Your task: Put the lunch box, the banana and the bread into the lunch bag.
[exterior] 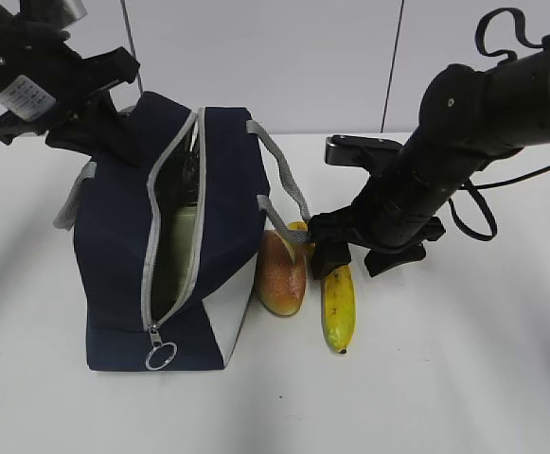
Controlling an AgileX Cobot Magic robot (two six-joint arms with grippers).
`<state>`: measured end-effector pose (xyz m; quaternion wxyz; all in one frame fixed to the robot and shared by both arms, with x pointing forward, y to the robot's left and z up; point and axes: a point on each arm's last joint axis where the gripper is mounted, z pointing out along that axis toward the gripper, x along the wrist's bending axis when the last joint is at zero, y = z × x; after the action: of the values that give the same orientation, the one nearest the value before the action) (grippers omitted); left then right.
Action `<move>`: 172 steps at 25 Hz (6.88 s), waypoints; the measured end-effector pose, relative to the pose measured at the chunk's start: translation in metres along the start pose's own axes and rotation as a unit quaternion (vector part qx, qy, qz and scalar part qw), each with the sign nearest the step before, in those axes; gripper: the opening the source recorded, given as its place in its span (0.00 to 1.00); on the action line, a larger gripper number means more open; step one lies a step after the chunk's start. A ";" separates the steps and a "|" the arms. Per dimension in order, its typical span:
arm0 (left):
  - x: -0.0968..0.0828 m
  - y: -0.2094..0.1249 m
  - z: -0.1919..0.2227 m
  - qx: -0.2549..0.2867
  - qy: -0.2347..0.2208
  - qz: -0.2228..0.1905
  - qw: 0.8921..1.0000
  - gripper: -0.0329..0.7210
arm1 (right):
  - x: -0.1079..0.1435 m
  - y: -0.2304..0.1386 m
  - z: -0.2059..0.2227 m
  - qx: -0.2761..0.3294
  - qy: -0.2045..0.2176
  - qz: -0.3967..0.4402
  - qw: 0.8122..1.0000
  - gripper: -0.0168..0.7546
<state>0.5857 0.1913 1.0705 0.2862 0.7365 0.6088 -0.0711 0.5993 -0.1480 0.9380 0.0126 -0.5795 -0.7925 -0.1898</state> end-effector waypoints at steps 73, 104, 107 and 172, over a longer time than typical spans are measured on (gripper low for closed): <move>0.002 0.000 0.000 0.000 0.011 0.006 1.000 0.04 | 0.055 0.074 -0.066 0.041 0.171 0.040 0.984 0.44; 0.003 0.003 0.000 -0.015 0.014 0.007 1.000 0.04 | 0.074 0.092 -0.050 -0.016 0.256 0.134 0.957 0.44; 0.003 0.003 0.000 -0.016 0.015 0.007 1.000 0.04 | 0.074 0.093 -0.050 -0.023 0.255 0.136 0.957 0.44; 0.005 0.001 0.000 -0.004 0.028 0.015 0.999 0.04 | 0.031 -0.045 -0.030 -0.006 0.086 -0.057 0.995 0.69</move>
<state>0.5877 0.1958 1.0687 0.2729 0.7462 0.6056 -0.0436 0.5414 -0.1412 0.9599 0.0661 -0.5146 -0.8193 -0.2441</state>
